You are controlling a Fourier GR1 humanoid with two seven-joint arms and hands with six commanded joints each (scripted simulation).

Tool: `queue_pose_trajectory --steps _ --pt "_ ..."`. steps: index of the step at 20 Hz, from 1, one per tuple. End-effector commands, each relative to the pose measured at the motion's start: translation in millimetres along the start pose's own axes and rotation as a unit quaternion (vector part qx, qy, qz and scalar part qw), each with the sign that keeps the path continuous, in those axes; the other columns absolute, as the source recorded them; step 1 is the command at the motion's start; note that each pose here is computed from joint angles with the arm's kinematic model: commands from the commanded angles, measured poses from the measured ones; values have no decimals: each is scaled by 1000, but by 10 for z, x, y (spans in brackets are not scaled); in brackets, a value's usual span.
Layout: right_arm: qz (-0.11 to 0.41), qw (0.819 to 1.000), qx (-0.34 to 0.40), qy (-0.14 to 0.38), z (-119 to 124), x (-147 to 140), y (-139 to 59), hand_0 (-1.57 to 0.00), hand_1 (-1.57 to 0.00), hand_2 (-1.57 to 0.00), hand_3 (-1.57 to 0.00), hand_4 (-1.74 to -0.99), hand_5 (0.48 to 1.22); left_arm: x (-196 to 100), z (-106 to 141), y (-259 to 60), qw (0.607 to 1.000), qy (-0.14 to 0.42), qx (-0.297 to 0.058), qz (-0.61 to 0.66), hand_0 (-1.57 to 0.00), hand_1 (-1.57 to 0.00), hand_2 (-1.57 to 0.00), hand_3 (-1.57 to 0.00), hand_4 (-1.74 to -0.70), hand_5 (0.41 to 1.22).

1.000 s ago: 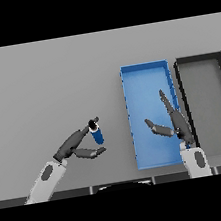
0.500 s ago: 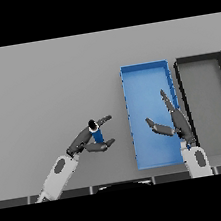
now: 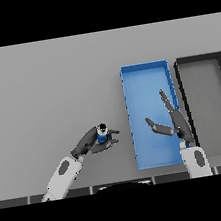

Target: Pick up the blue pipe and place it into the blue bin.

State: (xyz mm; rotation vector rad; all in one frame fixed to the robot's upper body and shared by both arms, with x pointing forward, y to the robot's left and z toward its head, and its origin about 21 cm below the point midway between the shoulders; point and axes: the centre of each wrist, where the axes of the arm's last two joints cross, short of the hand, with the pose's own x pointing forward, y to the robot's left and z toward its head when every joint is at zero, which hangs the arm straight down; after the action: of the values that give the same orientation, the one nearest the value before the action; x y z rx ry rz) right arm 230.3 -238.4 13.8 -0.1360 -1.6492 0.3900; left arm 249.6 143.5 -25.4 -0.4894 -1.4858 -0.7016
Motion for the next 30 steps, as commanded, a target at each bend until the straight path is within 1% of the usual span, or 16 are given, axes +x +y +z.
queue_pose_trajectory --steps 1,2,4,5,8,10,12,13,14,16,18,20,25,27,29,30 --pt "-2 1000 0 1 4 6 -3 1 1 1 1 -1176 559 -5 7 -39 1000 -5 1 -6 -1329 -1376 -1404 -1370 -1561 1148" --pt "-4 1000 -2 2 -33 46 4 1 1 1 1 -1176 559 9 -3 -66 1000 -14 -1 -10 -1378 -1415 -1438 -1411 -1541 1162" --pt "0 1000 -1 8 -36 11 -30 1 1 1 1 -1171 558 21 -16 -60 1000 -21 5 -21 -1447 -1471 -1486 -1468 -1512 1183" --pt "1 1000 -1 3 -21 23 4 1 1 1 1 -1166 556 29 -22 -79 999 -32 4 -18 -1472 -1491 -1503 -1489 -1502 1191" --pt "2 1000 -3 17 -16 2 -38 1 1 1 1 -1154 550 239 -95 -124 995 -96 8 -6 -1520 -1530 -1536 -1529 -1485 1206" --pt "13 1000 -1 13 -34 2 -32 1 1 1 1 -1144 551 385 -158 -114 993 -120 7 -7 -1539 -1545 -1549 -1544 -1480 1211" --pt "10 1000 -1 14 -49 -12 -9 1 1 1 1 -1138 555 489 -167 -127 993 -118 3 -12 -1550 -1554 -1557 -1554 -1476 1215" --pt "10 1000 -3 5 -25 3 9 1 1 1 1 -1135 559 518 -208 -119 993 -116 3 -17 -1554 -1558 -1560 -1557 -1475 1216" --pt "13 1000 -3 0 9 16 -49 1 1 1 1 -1129 561 565 -196 -106 992 -125 -2 -21 -1558 -1560 -1562 -1560 -1474 1217" --pt "16 1000 -3 7 -22 3 -27 1 1 1 1 -1126 567 671 -267 -137 992 -122 -14 -25 -1562 -1564 -1565 -1564 -1473 1218" --pt "16 1000 -2 7 11 -22 -34 1 1 1 1 -1123 571 716 -277 -133 993 -117 -19 -22 -1566 -1567 -1567 -1566 -1473 1219" --pt "24 1000 3 8 0 -12 -67 1 1 1 1 -1124 578 716 -298 -135 992 -117 -30 -25 -1568 -1568 -1569 -1568 -1473 1220" --pt "36 999 10 6 -45 35 -141 1 1 1 1 -1133 578 735 -265 -130 992 -121 -29 -25 -1570 -1570 -1570 -1570 -1474 1220" --pt "33 999 8 3 -73 87 -146 1 1 1 1 -1185 578 739 -266 -129 993 -113 -32 -27 -1570 -1570 -1570 -1570 -1474 1220" --pt "21 1000 11 -1 -89 87 -91 1 -11 -3 1 -1194 572 718 -226 -108 992 -117 -29 -29 -1571 -1571 -1571 -1571 -1474 1221" --pt "6 1000 15 -21 -98 105 -101 1 -19 -18 1 -1178 569 703 -215 -103 992 -121 -31 -27 -1571 -1571 -1571 -1571 -1475 1221"
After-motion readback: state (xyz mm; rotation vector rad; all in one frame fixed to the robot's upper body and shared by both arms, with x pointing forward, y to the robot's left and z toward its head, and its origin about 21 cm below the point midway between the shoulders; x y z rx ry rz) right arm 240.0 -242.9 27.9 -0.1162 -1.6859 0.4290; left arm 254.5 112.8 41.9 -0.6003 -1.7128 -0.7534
